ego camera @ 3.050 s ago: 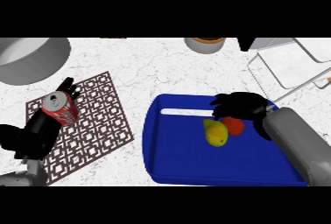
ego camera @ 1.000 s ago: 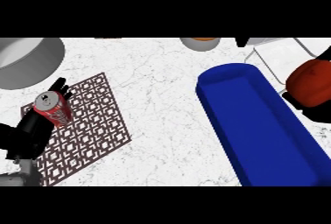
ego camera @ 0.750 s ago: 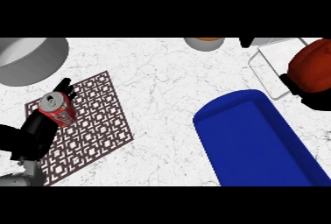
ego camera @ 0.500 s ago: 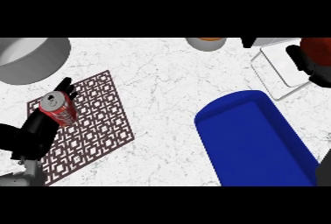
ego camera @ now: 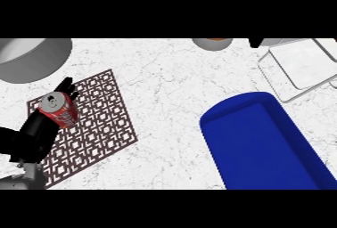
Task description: Pick the bell pepper from the tray and place it in the tiered shelf
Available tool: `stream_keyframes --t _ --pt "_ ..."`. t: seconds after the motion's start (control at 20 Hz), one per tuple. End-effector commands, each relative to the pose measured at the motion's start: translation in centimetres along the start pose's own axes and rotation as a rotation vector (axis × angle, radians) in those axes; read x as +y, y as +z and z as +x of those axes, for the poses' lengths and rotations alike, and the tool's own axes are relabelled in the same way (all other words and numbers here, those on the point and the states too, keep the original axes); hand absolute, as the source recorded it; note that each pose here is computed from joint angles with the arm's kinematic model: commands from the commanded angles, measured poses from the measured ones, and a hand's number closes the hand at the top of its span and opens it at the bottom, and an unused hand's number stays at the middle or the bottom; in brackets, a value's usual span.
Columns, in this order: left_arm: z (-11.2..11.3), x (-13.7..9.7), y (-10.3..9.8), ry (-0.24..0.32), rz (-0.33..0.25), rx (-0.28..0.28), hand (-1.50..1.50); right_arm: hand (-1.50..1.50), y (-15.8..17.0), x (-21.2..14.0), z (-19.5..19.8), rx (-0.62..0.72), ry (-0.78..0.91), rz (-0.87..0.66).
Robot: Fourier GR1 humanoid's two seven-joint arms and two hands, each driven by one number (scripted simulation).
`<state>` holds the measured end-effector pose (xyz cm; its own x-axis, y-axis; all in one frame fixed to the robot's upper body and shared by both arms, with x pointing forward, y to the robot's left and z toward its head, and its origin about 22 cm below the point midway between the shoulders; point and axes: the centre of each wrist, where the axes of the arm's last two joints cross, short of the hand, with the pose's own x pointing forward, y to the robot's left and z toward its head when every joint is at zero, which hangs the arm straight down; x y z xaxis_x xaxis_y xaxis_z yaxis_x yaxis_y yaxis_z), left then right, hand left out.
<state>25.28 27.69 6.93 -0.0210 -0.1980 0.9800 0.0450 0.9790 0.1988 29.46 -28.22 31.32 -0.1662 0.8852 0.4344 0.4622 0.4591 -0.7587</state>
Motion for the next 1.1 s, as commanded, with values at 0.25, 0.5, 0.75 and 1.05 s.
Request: stream_keyframes --t 0.25,0.5,0.75,1.05 --pt "-0.7 -0.5 -0.6 0.004 -0.011 0.003 0.0 1.5 -5.8 1.3 -3.2 -0.154 0.255 -0.105" --pt "-1.3 -0.6 -0.8 0.016 -0.001 0.006 0.0 1.5 -8.7 1.0 -3.9 -0.225 0.075 -0.043" --pt "-1.8 0.6 -1.2 0.013 -0.001 0.02 0.0 1.5 -10.0 3.1 -3.8 -0.246 0.142 0.084" --pt "-1.3 0.1 0.5 0.013 0.003 0.011 0.0 1.5 -9.5 5.1 -6.1 -0.323 0.242 0.316"
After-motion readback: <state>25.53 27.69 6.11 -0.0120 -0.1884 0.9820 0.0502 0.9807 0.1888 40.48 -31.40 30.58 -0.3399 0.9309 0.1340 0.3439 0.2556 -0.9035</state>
